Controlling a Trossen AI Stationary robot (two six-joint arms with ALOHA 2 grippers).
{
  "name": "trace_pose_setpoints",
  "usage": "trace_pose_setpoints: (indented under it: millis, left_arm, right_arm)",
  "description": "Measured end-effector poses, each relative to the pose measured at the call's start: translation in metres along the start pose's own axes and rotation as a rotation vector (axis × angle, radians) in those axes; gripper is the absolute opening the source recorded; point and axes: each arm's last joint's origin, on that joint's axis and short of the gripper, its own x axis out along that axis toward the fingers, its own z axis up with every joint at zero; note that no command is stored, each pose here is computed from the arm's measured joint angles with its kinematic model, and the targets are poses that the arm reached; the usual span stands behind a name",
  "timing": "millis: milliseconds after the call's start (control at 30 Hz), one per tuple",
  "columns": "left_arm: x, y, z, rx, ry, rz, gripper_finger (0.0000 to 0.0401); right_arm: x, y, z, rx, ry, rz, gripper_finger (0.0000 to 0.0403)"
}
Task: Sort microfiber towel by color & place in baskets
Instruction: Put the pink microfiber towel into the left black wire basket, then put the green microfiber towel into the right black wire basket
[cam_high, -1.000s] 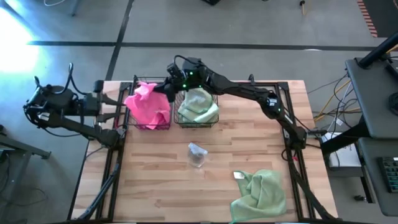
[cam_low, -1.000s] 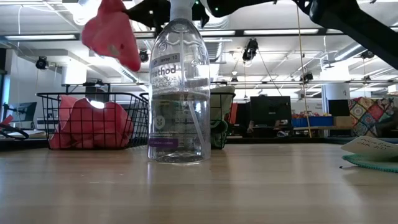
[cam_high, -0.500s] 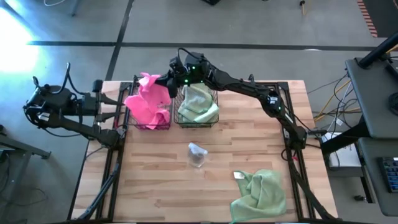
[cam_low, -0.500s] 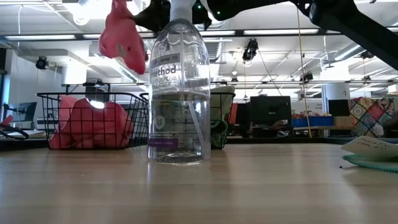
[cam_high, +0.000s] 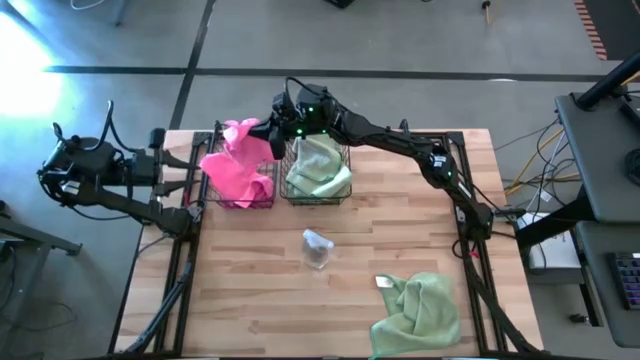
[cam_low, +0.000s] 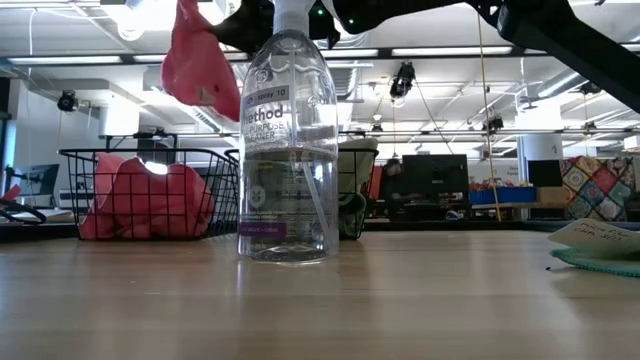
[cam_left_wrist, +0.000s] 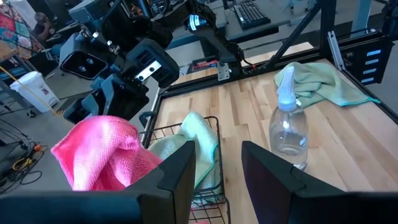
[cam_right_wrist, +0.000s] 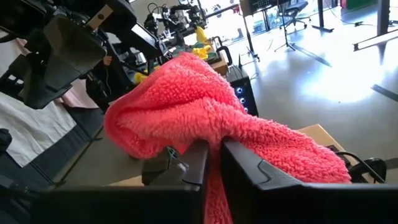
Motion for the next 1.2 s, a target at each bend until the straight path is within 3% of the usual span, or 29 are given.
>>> trace_pose_setpoints:
  millis: [300, 533, 667, 867, 1000, 1200]
  left_arm:
    - [0.0, 0.0, 0.0, -0.006, 0.0, 0.0, 0.0116]
    - [0.0, 0.0, 0.0, -0.007, 0.0, 0.0, 0.0116]
    - [0.0, 0.0, 0.0, -0.027, 0.0, 0.0, 0.0116]
    - [0.001, 0.0, 0.001, -0.06, -0.016, 0.003, 0.0116]
    - [0.008, -0.002, 0.005, -0.098, -0.065, 0.01, 0.0116]
    - [0.038, -0.013, 0.004, -0.183, -0.106, 0.011, 0.0116]
  right_arm:
    - [0.0, 0.0, 0.0, 0.001, 0.0, -0.001, 0.0111]
    - [0.0, 0.0, -0.003, 0.083, 0.025, 0.002, 0.0132]
    - [-0.001, 0.003, -0.022, 0.225, 0.224, -0.009, 0.0129]
    - [-0.018, 0.016, -0.067, 0.378, 0.68, -0.188, 0.0115]
    - [-0.03, 0.041, -0.081, 0.284, 0.886, -0.337, 0.0105]
    - [-0.051, 0.095, -0.081, 0.15, 1.063, -0.375, 0.0094]
